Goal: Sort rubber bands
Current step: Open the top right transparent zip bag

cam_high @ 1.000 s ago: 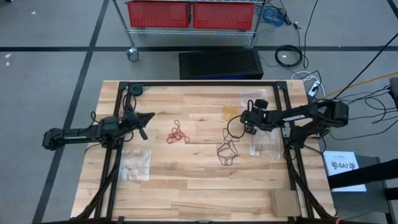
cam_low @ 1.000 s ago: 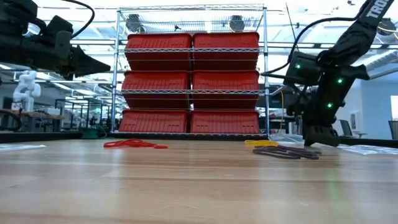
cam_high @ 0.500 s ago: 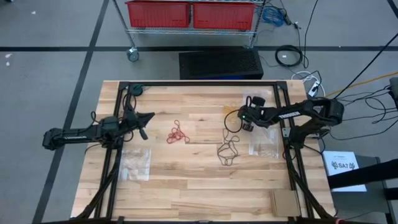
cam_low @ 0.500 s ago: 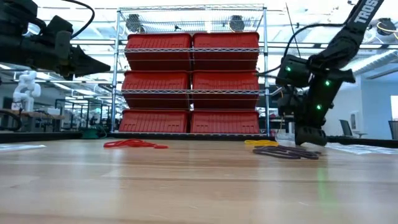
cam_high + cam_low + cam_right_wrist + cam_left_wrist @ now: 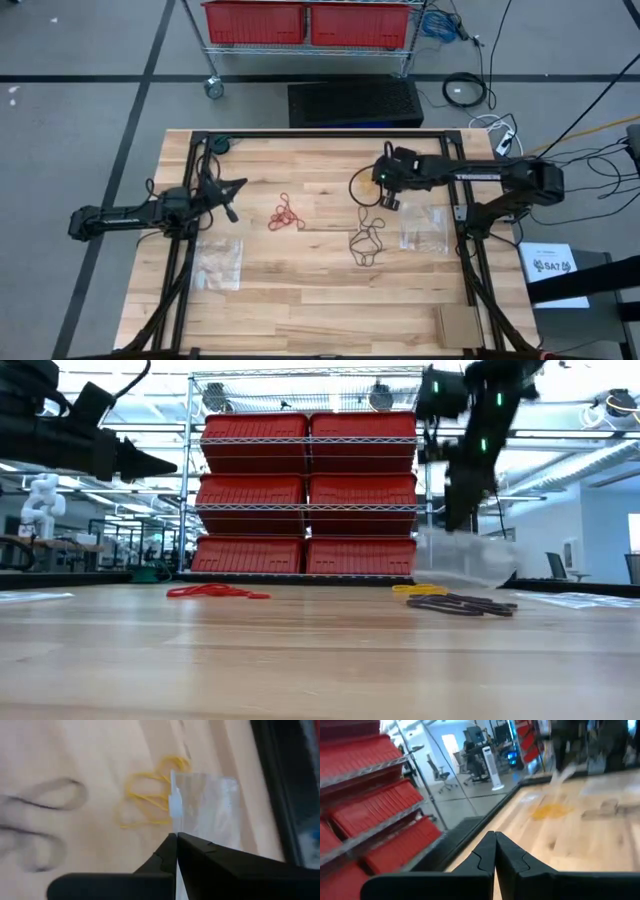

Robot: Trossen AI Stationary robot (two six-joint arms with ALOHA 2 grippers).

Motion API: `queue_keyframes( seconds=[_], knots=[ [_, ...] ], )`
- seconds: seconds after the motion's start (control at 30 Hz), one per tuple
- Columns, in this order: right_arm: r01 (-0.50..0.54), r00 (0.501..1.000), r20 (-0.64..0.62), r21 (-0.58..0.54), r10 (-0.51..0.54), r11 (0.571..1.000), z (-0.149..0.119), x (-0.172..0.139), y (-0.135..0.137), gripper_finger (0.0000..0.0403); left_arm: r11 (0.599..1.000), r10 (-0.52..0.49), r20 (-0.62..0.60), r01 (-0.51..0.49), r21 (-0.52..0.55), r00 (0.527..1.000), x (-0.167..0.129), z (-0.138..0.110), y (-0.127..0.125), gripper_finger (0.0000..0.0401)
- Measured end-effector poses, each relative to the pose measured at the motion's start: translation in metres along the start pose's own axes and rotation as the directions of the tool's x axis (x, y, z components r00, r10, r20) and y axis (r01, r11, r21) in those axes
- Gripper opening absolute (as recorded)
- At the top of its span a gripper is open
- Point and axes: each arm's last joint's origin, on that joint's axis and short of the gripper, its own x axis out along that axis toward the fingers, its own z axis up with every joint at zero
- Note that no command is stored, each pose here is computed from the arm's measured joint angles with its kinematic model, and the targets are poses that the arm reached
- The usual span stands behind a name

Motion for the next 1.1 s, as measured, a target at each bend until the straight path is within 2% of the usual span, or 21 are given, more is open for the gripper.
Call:
queue_keyframes(
  seconds=[0.1,0.23,0.3,0.4,0.43,0.47,0.53,0.6,0.63,0.77,0.9,1.0,1.1],
  knots=[
    [-0.065,0.998,0.004,0.000,0.065,0.998,0.009,-0.028,0.004,0.0000,1.000,-0.002,-0.006,0.002,0.019,1.000,0.000,-0.001,0.000,0.0008],
    [-0.094,0.994,0.056,-0.039,0.097,0.995,0.021,-0.061,0.012,0.0000,1.000,-0.001,-0.006,0.001,0.016,1.000,0.000,-0.001,0.000,0.0008],
    [-0.127,0.986,0.100,-0.046,0.131,0.991,0.026,-0.072,0.017,0.0000,1.000,-0.001,-0.006,0.001,0.018,1.000,0.000,-0.001,0.000,0.0008],
    [-0.204,0.964,0.163,-0.044,0.209,0.978,0.033,-0.082,0.026,0.0000,0.995,0.005,0.010,-0.006,0.099,1.000,0.000,0.001,0.000,0.0008],
    [-0.221,0.957,0.182,-0.045,0.225,0.974,0.034,-0.084,0.030,0.0000,0.995,-0.003,0.022,0.001,0.097,1.000,0.000,0.002,0.000,0.0008],
    [-0.236,0.951,0.194,-0.049,0.241,0.971,0.035,-0.085,0.034,0.0000,0.998,-0.010,0.036,0.007,0.069,0.999,0.000,0.003,0.001,0.0008],
    [-0.260,0.942,0.207,-0.053,0.265,0.964,0.037,-0.086,0.042,0.0000,0.997,-0.006,0.059,0.011,-0.076,0.998,0.000,0.005,0.001,0.0008],
    [-0.275,0.933,0.224,-0.059,0.281,0.960,0.040,-0.085,0.050,0.0000,0.973,0.002,0.083,0.017,-0.229,0.997,0.000,0.008,0.002,0.0008],
    [-0.280,0.931,0.227,-0.062,0.287,0.958,0.041,-0.084,0.053,0.0000,0.962,0.004,0.089,0.020,-0.272,0.996,0.000,0.008,0.002,0.0008],
    [-0.298,0.914,0.265,-0.077,0.307,0.952,0.049,-0.080,0.066,0.0000,0.945,-0.021,0.136,0.064,-0.322,0.991,-0.001,0.012,0.003,0.0008],
    [-0.314,0.892,0.317,-0.077,0.322,0.946,0.061,-0.069,0.078,0.0000,0.882,-0.097,0.229,0.190,-0.431,0.969,-0.002,0.018,0.002,0.0008],
    [-0.317,0.880,0.346,-0.080,0.325,0.945,0.072,-0.056,0.086,0.0000,0.859,-0.168,0.306,0.291,-0.421,0.937,-0.003,0.023,0.001,0.0012],
    [-0.316,0.869,0.369,-0.103,0.331,0.943,0.082,-0.041,0.095,0.0000,0.814,-0.236,0.321,0.367,-0.451,0.917,-0.001,0.024,-0.002,0.0032]
  ],
)
